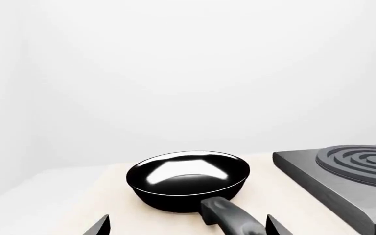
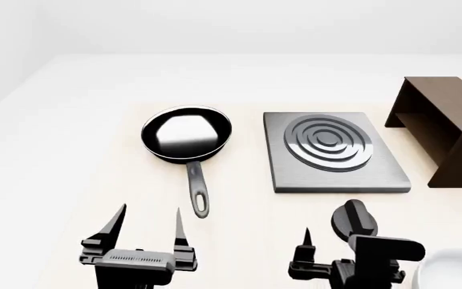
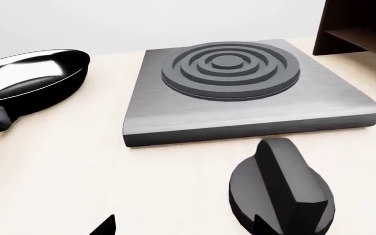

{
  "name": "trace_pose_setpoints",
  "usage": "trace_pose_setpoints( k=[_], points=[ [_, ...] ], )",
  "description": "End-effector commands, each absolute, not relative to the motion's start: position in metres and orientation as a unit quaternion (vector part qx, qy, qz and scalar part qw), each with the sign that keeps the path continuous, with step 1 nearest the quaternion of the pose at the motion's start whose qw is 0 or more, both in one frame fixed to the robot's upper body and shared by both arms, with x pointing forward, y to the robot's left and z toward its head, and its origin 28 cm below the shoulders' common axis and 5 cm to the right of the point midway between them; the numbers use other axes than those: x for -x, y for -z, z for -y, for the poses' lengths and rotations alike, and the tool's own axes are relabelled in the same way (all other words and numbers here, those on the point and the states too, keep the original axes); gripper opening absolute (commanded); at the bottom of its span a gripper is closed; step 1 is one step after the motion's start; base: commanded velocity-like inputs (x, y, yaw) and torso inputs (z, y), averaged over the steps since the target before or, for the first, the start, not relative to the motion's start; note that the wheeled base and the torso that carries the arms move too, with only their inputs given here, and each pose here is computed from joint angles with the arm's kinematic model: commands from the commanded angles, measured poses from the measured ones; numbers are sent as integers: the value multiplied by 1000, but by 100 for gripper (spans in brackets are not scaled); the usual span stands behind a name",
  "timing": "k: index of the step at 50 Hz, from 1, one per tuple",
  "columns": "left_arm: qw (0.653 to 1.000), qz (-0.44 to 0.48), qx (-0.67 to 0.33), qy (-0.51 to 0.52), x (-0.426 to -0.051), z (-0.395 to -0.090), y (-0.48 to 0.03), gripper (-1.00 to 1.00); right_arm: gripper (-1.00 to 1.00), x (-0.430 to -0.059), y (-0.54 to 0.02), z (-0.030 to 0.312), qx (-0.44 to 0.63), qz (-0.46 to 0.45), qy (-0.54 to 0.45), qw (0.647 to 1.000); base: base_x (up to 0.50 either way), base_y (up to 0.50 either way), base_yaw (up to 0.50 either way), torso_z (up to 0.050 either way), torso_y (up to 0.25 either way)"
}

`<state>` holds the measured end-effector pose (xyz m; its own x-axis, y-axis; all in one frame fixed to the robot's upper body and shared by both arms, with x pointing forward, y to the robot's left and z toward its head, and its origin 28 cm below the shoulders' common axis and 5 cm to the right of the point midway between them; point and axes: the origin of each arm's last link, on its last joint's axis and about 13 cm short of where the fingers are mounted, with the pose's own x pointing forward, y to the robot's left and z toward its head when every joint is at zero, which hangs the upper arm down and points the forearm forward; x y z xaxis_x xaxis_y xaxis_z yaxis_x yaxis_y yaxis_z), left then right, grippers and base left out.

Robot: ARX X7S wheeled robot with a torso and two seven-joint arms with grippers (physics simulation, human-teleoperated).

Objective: Turn on the stove.

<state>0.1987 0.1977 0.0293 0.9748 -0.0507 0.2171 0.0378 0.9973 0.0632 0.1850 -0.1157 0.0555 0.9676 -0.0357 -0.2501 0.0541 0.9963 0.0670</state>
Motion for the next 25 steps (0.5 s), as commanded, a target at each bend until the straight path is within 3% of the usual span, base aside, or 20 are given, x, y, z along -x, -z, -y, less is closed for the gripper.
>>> trace_pose_setpoints(
  k=[1,25],
  points=[
    [993,110,-30,22,-199,-198,-29,100,100,-192,-54,115,-36,-128,20,991,0,0,0,0,0],
    [993,110,-30,22,-199,-198,-29,100,100,-206,-45,117,-40,-138,27,989,0,0,0,0,0]
  ],
)
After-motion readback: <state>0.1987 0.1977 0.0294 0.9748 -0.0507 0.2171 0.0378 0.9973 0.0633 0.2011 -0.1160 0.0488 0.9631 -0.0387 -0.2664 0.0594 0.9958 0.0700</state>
